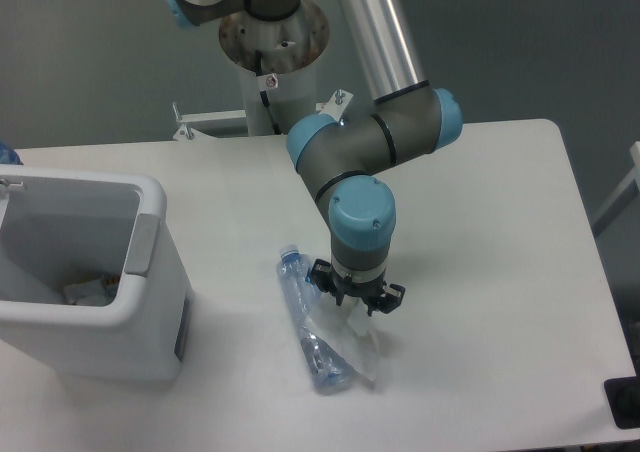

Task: Place the trash in the trash can
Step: 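Lower the gripper onto the plastic bag and close on it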

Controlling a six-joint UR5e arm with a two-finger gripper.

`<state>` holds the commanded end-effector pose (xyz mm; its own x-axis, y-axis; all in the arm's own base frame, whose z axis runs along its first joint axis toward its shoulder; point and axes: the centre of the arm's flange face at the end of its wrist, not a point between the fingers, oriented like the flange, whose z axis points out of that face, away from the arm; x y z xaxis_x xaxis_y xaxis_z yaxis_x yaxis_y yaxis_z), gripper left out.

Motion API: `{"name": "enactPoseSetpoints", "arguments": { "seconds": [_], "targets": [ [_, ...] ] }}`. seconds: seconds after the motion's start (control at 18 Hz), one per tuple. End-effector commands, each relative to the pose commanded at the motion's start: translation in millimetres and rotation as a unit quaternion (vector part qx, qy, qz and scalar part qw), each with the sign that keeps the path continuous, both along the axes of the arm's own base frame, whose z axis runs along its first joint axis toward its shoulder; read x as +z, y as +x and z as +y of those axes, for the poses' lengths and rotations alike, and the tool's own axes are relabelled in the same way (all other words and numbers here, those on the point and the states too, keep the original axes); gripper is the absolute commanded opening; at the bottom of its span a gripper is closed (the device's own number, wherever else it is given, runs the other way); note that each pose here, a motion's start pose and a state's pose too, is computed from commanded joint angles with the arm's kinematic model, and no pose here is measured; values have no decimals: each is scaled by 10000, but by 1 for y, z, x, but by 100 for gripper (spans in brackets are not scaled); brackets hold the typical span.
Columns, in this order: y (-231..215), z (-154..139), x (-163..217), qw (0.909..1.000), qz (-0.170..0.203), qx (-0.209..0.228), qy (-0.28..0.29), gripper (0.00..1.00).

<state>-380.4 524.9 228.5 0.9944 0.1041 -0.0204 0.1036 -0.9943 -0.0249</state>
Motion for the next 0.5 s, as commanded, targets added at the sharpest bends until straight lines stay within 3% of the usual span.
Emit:
{"name": "enactPoseSetpoints", "arguments": {
  "seconds": [0.5],
  "targets": [
    [-9,4,18,9996,14,75,283,0]
  ]
}}
